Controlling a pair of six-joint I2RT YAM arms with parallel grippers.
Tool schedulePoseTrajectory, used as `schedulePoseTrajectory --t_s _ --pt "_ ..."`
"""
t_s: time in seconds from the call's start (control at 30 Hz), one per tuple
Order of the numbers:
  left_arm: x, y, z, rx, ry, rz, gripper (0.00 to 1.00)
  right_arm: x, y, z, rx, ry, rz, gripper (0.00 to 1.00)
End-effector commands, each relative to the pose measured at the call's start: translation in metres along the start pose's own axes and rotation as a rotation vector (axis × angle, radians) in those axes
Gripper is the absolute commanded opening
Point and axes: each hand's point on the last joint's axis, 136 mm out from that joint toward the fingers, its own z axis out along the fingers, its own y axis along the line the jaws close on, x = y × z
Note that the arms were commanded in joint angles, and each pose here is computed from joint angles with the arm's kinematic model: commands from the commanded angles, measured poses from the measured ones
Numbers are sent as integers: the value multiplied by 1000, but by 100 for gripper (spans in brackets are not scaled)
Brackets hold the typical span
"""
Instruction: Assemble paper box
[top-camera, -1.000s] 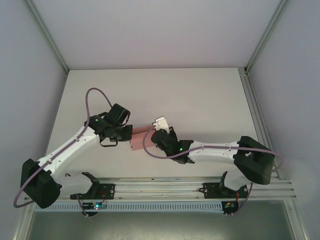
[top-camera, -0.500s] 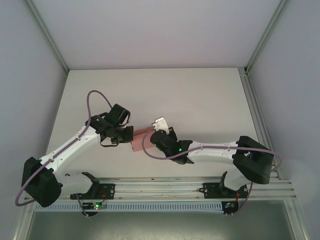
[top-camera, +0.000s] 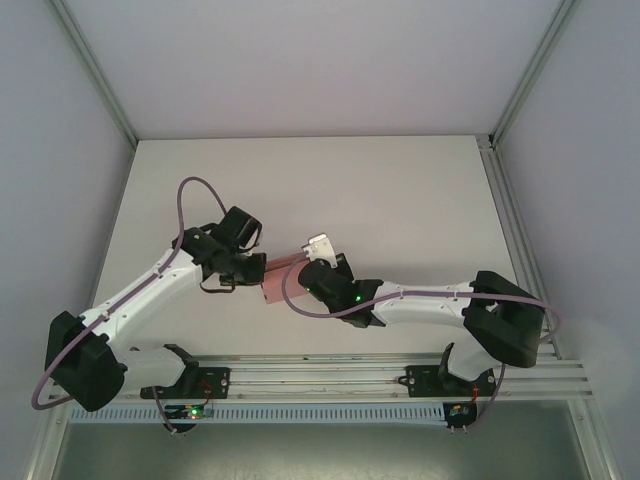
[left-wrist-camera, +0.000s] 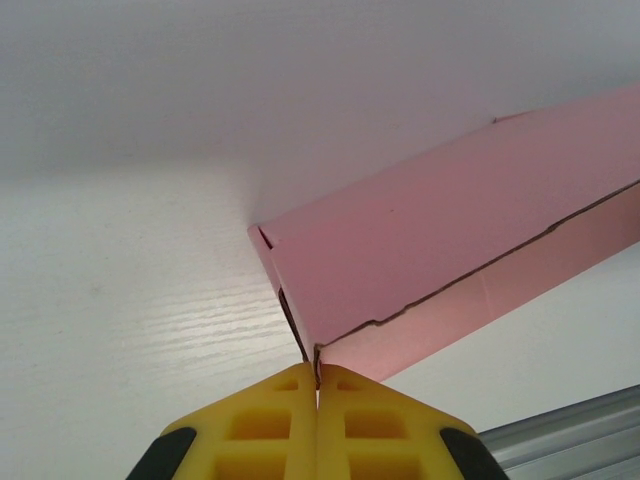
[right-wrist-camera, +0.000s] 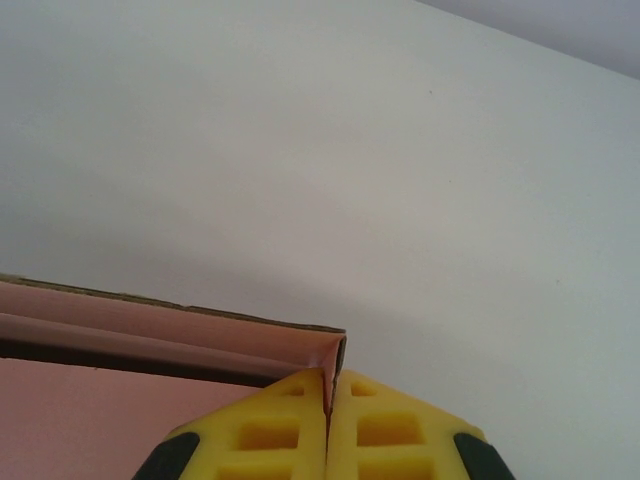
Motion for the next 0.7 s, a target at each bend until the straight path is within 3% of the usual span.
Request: schedulePoseTrajectory --t_s 0.0,0.3,0.53,0.67 --pt "26 17 1 -71 119 17 0 59 6 2 -41 187 -142 0" --pt "39 14 28 -3 144 -1 0 63 10 3 -78 160 -136 0" --pt "64 40 51 -92 184 -57 0 74 7 2 -102 126 -118 0" --pt "62 45 58 -141 183 -35 0 50 15 -6 -168 63 -95 6"
